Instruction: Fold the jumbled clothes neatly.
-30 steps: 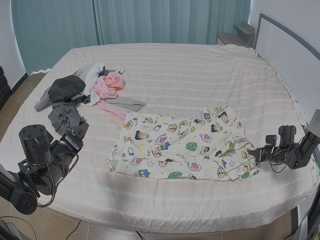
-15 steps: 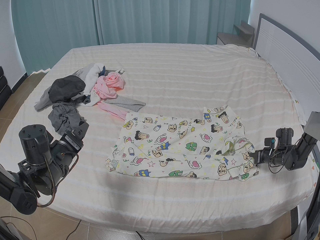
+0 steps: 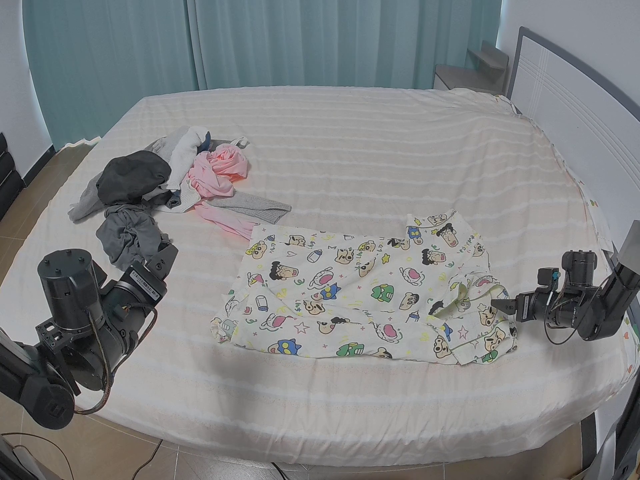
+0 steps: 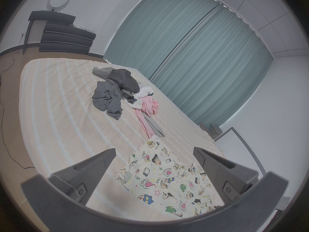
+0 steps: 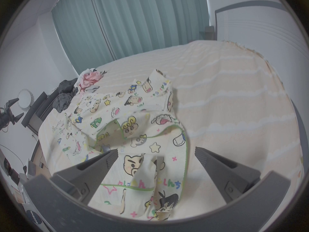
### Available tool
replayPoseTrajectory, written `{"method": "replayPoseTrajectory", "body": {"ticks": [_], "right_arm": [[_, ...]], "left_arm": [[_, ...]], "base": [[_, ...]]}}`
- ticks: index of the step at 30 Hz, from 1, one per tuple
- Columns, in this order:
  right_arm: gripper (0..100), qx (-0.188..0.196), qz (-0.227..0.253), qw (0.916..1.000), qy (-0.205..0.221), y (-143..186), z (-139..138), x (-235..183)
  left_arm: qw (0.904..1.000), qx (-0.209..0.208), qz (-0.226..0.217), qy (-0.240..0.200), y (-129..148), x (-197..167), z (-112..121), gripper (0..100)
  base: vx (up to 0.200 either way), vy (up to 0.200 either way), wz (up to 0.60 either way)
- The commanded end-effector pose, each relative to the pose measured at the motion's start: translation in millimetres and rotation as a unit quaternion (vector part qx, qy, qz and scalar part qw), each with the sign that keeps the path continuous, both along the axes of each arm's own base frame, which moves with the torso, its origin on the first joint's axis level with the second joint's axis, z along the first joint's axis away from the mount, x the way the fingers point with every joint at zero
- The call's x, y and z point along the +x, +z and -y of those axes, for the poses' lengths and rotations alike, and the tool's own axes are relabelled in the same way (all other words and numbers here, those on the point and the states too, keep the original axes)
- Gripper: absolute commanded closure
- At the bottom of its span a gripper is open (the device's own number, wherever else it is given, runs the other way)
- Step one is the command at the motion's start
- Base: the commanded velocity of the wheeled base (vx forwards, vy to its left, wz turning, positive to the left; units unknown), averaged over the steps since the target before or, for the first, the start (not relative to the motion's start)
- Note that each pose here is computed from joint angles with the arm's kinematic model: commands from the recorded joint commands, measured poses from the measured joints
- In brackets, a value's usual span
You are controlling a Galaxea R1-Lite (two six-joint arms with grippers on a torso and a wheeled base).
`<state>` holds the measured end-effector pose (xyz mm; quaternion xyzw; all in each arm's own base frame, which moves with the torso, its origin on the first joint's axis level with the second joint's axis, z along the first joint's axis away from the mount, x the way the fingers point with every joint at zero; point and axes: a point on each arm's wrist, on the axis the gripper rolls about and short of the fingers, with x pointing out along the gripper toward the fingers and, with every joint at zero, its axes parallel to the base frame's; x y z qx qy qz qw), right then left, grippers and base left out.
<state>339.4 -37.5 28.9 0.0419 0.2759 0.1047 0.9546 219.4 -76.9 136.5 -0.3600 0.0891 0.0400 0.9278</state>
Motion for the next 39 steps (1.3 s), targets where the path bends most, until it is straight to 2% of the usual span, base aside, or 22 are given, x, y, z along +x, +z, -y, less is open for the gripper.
{"method": "replayPoseTrajectory", "body": {"ticks": [1, 9, 14, 20, 25, 31, 39], "right_arm": [[0, -0.005, 0.039, 0.9992, 0.006, 27.4, -6.5, -19.6], [0, -0.003, 0.057, 0.9984, -0.002, 40.8, -8.7, -59.7], [0, 0.017, 0.066, 0.9974, -0.022, 46.2, -8.7, -92.3], [0, 0.025, 0.051, 0.9984, -0.004, 40.3, -21.2, -112.7], [0, 0.028, 0.033, 0.9991, 0.003, 33.9, -25.2, -121.7], [0, 0.028, 0.035, 0.9990, 0.003, 32.4, -25.3, -126.4], [0, 0.029, 0.035, 0.9989, 0.001, 31.4, -25.1, -130.3]], "left_arm": [[1.0000, 0.000, -0.002, -0.003, -0.9, -0.4, 0.8, 0], [0.9989, 0.003, -0.012, -0.044, -5.1, -10.0, 16.0, 0], [0.9983, 0.001, -0.015, -0.056, -6.2, -11.4, 19.5, 0], [0.9968, -0.001, -0.010, -0.079, -3.8, -15.4, 29.7, 0], [0.9965, -0.003, -0.004, -0.083, -0.5, -12.0, 32.6, 0], [0.9936, 0.005, -0.031, -0.109, -3.7, -1.0, 39.7, 0], [0.9919, 0.026, -0.060, -0.109, -21.9, 20.4, 49.6, 0]], "base": [[0.000, 0.000, 0.00], [0.000, 0.000, 0.00], [0.000, 0.000, 0.00], [0.000, 0.000, 0.00], [0.200, 0.000, 0.00], [0.200, 0.000, 0.00], [0.200, 0.000, 0.00]]}}
